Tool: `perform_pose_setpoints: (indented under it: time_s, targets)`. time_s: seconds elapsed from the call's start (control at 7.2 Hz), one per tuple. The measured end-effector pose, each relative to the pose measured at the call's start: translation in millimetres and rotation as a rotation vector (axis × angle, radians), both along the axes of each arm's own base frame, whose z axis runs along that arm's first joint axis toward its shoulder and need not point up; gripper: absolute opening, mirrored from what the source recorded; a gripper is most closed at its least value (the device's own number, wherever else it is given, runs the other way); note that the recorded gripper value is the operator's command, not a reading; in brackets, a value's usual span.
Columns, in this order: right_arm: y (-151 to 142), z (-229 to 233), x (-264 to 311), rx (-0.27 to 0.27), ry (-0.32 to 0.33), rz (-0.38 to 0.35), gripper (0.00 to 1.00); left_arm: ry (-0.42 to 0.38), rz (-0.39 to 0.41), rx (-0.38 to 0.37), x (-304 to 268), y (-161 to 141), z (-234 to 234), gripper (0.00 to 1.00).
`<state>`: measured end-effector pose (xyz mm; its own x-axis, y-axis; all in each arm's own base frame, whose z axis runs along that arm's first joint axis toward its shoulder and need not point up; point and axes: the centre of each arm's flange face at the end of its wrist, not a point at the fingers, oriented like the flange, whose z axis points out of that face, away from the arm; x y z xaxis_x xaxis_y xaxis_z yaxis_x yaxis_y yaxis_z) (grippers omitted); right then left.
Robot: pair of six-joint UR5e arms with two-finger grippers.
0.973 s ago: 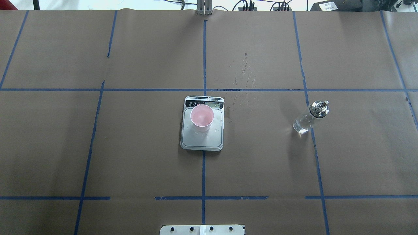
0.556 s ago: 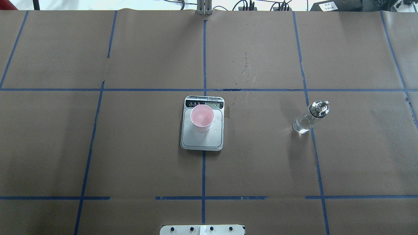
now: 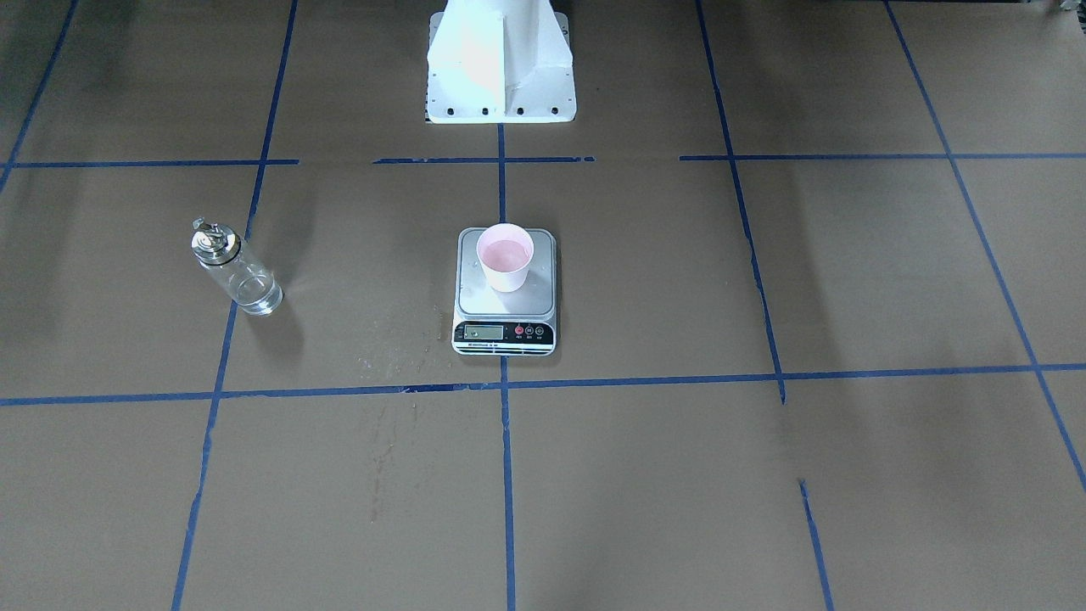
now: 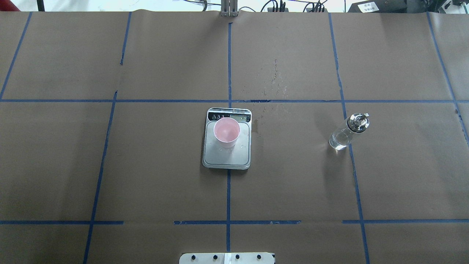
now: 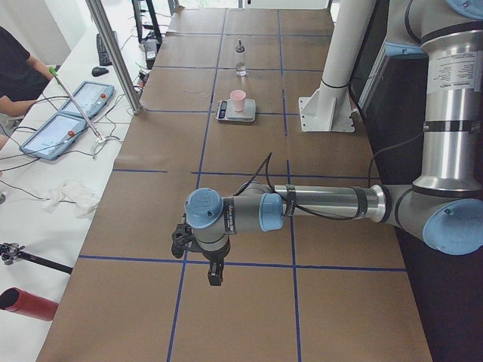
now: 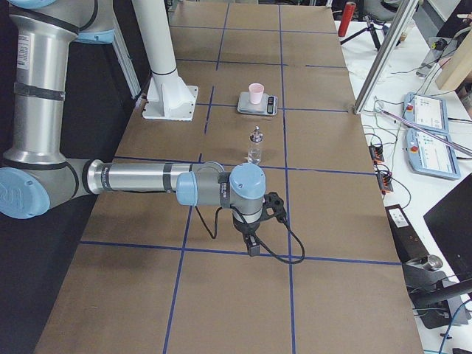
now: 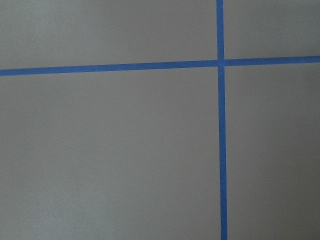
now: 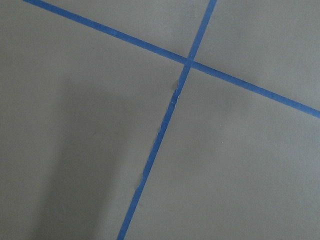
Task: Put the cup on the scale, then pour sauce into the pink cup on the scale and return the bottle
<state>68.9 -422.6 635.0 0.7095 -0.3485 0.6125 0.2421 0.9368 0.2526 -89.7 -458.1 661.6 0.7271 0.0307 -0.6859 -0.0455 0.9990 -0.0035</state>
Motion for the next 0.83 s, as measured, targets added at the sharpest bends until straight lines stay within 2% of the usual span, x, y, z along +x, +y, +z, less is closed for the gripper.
perform_pose_setpoints:
  time_s: [0.56,0.69,0.83]
  targets:
    - [3.1,2.9,-2.0,-0.022,-0.022,0.009,1.00,0.003,0.000,0.009,0.2,-1.6,-3.4,1.00]
    - [3.4,2.2,-4.0,-0.059,-0.050,0.044,1.00,0.003,0.000,0.010,0.2,-2.0,-3.8,1.00]
    - [4.0,1.3,-5.7,-0.120,-0.076,0.099,1.00,0.003,0.000,0.010,0.2,-2.1,-3.9,1.00]
